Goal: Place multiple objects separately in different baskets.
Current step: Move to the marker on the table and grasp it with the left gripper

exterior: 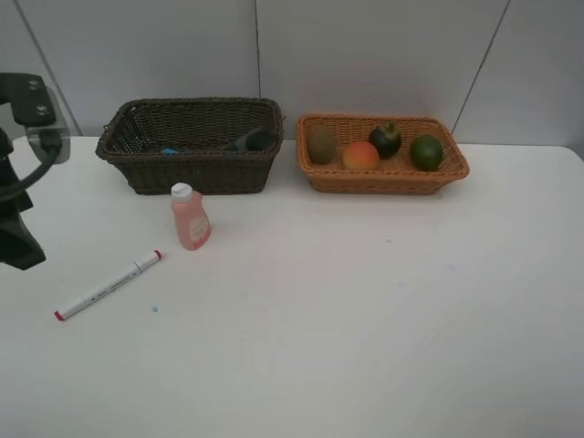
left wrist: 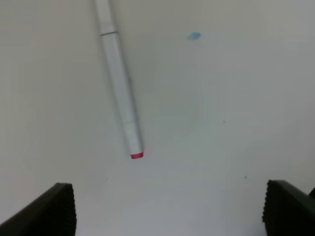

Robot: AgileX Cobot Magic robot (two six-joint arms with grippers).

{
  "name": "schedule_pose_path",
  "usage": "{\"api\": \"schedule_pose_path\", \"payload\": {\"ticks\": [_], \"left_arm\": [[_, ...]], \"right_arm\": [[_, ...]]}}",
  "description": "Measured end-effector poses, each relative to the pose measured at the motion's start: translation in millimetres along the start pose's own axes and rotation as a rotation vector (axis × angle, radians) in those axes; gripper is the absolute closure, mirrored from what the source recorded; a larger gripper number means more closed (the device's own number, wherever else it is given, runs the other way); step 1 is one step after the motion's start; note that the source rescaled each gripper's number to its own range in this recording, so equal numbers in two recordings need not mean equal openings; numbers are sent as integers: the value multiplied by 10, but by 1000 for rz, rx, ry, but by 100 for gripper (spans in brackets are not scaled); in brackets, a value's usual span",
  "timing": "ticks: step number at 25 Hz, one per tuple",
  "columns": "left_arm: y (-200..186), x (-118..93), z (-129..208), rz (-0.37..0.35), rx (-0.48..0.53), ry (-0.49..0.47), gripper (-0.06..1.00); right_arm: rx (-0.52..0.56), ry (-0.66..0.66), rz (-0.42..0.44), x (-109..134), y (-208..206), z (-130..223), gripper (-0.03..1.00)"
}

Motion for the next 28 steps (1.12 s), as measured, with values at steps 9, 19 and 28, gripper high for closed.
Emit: {"api": "schedule_pose_path", "payload": {"ticks": [9,19,28], "left_arm": [[516,26,-132,116,46,60,-6],[870,91,-142,150,79,-65,-6],[1081,110,-132,169,102,-130,-6]], "right_arm": [[0,0,0,0,0,0,-2],[0,0,0,0,0,0,-2],[0,0,0,0,0,0,-2]]}}
Point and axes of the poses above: a point on each arm's last joint axis where the gripper is mounted, y pointing out along that axis toward the gripper, x along the wrist's bending axis when the last joint is at zero, z = x × y, the point moved 8 cm from there along y, pointing out along that axis toward the gripper, and after that the axes turned 13 degrees about y, right-handed, at the moved point
